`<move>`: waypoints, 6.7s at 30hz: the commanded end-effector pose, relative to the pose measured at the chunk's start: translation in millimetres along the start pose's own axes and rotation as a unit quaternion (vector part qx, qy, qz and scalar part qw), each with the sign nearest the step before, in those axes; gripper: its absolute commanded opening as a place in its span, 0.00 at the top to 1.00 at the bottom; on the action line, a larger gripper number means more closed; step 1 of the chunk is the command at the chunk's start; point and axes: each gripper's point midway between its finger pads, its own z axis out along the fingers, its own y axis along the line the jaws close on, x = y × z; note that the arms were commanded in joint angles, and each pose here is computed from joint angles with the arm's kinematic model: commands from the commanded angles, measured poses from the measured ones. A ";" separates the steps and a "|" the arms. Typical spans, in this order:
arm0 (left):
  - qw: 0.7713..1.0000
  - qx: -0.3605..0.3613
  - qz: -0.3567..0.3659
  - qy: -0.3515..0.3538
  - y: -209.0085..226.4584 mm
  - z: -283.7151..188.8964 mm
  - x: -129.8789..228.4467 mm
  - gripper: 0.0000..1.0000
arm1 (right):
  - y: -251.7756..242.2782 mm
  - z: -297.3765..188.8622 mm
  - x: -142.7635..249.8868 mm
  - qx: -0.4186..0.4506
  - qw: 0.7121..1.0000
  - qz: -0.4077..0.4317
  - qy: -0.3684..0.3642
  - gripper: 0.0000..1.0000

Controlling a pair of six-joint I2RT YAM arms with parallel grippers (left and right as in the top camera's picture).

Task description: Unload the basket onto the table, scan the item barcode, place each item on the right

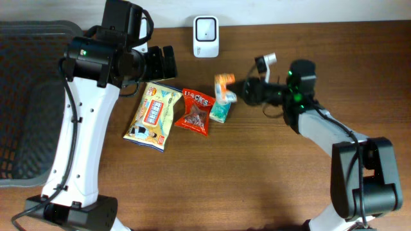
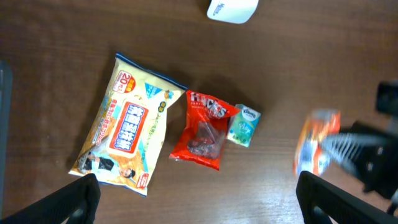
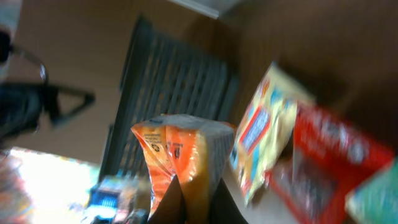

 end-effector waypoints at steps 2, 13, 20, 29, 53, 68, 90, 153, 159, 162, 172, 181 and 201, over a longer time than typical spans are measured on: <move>1.000 -0.001 0.006 -0.002 0.5 0.4 -1.0 0.01 | -25.5 -6.0 -101.4 0.295 0.930 -0.098 -0.195 0.96; 1.000 -0.001 0.006 -0.002 0.5 0.4 -1.0 0.01 | -7.7 40.8 -197.0 0.407 0.683 -0.511 -0.327 0.96; 1.000 -0.001 0.006 -0.002 0.5 0.4 -1.0 0.01 | -17.3 90.8 -204.4 0.397 0.599 -0.656 -0.230 0.96; 1.000 -0.001 0.006 -0.002 0.5 0.4 -1.0 0.01 | -83.3 132.6 -169.2 0.348 0.592 -0.714 -0.139 0.96; 1.000 -0.001 0.006 -0.002 0.5 0.4 -1.0 0.01 | -131.5 -358.2 -223.7 0.725 0.583 -0.077 -0.360 0.96; 1.000 -0.001 0.006 -0.002 0.5 0.4 -1.0 0.01 | -239.8 -575.3 -87.3 0.734 0.550 0.166 -0.362 0.42; 1.000 -0.001 0.006 -0.002 0.5 0.4 -1.0 0.01 | -80.6 -108.2 -47.6 0.334 0.941 0.015 0.061 0.01; 1.000 -0.001 0.006 -0.002 0.5 0.4 -1.0 0.01 | -158.4 -25.0 62.3 0.684 0.681 -0.143 0.217 0.57; 1.000 -0.001 0.006 -0.002 0.5 0.4 -1.0 0.01 | -175.1 -29.3 79.5 0.684 0.679 -0.139 0.226 0.60; 1.000 -0.001 0.006 -0.002 0.5 0.4 -1.0 0.01 | -169.0 -23.4 68.5 0.683 0.688 -0.136 0.203 0.95; 1.000 -0.001 0.006 -0.002 0.5 0.4 -1.0 0.01 | -93.6 23.1 18.6 0.284 0.938 0.038 0.195 0.96; 1.000 -0.001 0.006 -0.002 0.5 0.4 -1.0 0.01 | -194.8 -99.7 37.4 0.256 0.937 0.229 0.063 0.89; 1.000 -0.001 0.006 -0.001 0.5 0.4 -0.9 0.01 | -208.6 -111.1 39.0 0.487 0.852 0.111 0.154 0.60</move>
